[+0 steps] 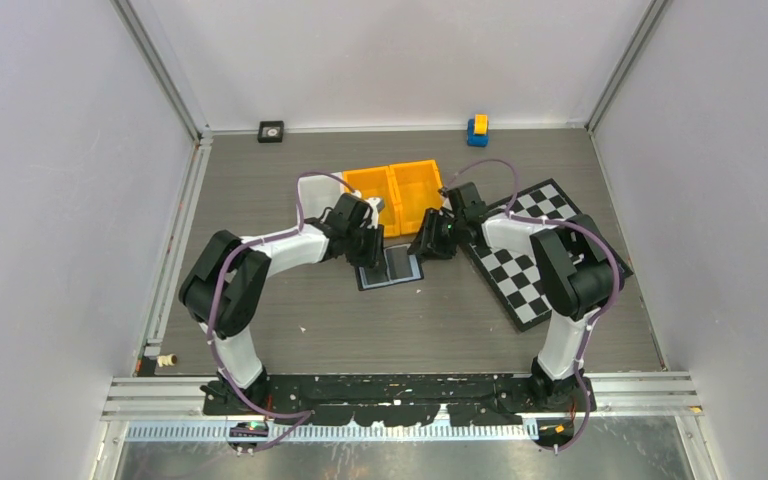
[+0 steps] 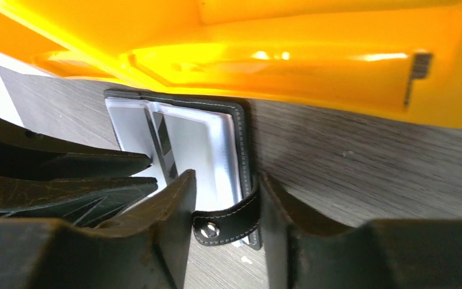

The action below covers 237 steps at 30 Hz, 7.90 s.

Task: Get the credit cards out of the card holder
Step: Move the credit card to the storage box.

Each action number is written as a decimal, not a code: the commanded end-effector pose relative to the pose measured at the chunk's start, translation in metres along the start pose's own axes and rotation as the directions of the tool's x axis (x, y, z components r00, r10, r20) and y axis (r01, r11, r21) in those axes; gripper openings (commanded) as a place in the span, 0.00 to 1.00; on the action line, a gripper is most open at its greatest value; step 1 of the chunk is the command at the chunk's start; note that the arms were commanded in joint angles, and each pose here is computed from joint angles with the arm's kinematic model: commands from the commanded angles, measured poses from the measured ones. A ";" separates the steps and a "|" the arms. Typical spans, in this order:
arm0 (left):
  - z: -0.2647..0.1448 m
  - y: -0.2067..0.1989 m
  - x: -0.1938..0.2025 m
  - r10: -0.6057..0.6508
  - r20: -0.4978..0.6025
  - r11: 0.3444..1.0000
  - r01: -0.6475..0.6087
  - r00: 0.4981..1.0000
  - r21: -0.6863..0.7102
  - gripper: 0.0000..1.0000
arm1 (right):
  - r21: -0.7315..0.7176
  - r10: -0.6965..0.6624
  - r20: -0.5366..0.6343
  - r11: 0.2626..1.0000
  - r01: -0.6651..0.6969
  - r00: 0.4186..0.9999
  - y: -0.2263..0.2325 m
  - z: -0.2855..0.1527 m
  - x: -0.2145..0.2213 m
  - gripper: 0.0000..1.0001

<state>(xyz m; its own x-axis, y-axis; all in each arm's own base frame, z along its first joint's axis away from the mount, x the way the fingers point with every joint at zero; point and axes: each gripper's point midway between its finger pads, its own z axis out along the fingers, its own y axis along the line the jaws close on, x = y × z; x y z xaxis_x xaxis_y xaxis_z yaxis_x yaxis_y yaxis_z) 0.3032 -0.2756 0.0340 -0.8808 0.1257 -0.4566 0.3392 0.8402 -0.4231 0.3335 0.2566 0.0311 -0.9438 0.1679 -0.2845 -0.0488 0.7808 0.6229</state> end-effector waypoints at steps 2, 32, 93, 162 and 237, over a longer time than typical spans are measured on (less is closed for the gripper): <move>0.008 0.019 0.019 0.007 -0.072 0.998 -0.011 0.997 -0.063 0.26 | 0.036 0.057 -0.100 0.998 -0.053 0.993 -0.015 0.003 0.033 0.32; 0.015 0.023 0.028 -0.033 -0.109 0.997 0.026 0.993 -0.071 0.28 | -0.264 0.142 -0.100 0.950 -0.164 0.985 0.030 -0.004 0.031 0.36; -0.098 -0.012 -0.059 -0.241 0.456 0.952 0.117 0.857 0.283 0.33 | -0.266 0.094 0.243 0.964 -0.027 0.965 0.087 -0.051 -0.009 0.00; -0.130 -0.063 -0.060 -0.359 0.207 0.677 0.101 0.910 0.729 0.00 | -0.734 0.214 0.213 0.679 0.012 0.953 0.113 -0.111 -0.024 0.09; -0.152 0.020 -0.064 -0.449 0.466 0.854 0.212 0.762 0.476 0.00 | -0.466 0.303 0.233 0.869 -0.167 0.924 0.039 -0.074 -0.033 0.00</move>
<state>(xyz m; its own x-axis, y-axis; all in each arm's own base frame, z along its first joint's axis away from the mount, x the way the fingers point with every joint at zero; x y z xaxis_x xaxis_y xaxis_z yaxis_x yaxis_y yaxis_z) 0.3118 -0.1916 0.1812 -0.6961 -0.5308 -0.4834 0.2720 0.4281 -0.8618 0.3287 0.2402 0.1085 -0.8296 0.5282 -0.1810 -0.0001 0.3239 0.9461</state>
